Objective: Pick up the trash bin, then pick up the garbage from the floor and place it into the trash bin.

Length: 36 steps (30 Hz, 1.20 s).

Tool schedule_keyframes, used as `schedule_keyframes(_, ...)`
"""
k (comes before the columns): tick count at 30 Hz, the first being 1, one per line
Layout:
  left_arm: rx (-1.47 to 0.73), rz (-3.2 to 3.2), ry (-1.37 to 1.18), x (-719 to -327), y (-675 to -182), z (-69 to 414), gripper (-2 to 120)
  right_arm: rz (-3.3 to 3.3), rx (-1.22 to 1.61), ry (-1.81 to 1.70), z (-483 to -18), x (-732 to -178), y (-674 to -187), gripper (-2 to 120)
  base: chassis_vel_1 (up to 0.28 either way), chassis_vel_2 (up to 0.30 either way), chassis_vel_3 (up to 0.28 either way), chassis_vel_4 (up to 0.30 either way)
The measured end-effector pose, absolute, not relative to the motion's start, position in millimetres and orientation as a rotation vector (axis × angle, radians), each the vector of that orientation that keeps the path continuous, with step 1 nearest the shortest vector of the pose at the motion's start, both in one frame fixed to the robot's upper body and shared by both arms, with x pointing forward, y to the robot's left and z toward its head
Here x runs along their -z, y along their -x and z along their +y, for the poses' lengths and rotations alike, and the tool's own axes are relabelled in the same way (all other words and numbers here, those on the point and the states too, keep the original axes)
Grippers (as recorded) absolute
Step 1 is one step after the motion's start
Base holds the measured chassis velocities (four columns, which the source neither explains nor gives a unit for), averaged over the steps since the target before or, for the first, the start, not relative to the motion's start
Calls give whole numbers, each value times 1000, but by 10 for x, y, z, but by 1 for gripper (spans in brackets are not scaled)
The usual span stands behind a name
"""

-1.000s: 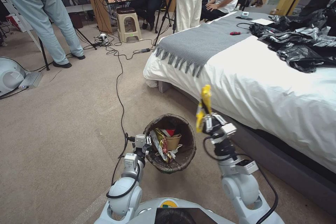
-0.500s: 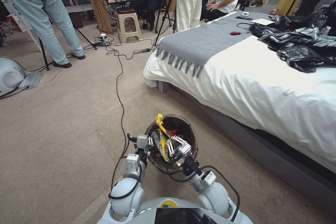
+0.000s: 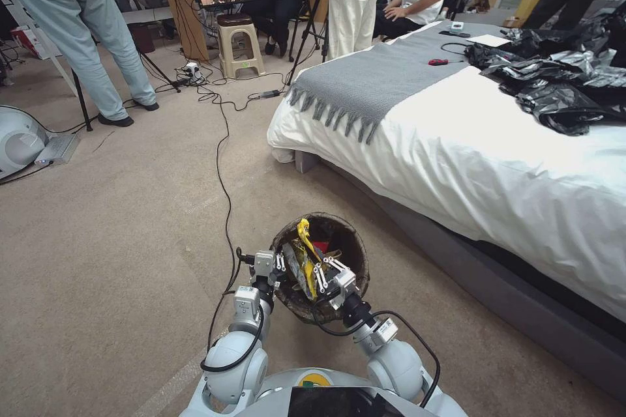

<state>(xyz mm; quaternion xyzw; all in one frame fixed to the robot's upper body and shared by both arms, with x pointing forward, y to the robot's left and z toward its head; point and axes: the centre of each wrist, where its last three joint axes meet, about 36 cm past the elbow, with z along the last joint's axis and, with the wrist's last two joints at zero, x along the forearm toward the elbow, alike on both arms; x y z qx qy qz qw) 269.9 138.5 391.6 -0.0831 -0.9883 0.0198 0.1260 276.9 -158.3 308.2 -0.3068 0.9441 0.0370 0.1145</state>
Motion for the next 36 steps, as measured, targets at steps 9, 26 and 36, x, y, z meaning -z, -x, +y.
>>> schedule_keyframes(9,-56,-2874,245,-3918,-2678,1393,0,2778,-98,882,-1616,-3072,-2773,46,0,0,0,0)
schedule_keyframes(26,-49,-2868,243,-3922,-2682,1402,0,2743,-82,849,-1661,-3176,-2786,100,0,0,0,0)
schedule_keyframes(36,-43,-2868,223,-3903,-2712,1443,0,2669,51,447,-1961,-3822,-2727,100,0,0,0,0)
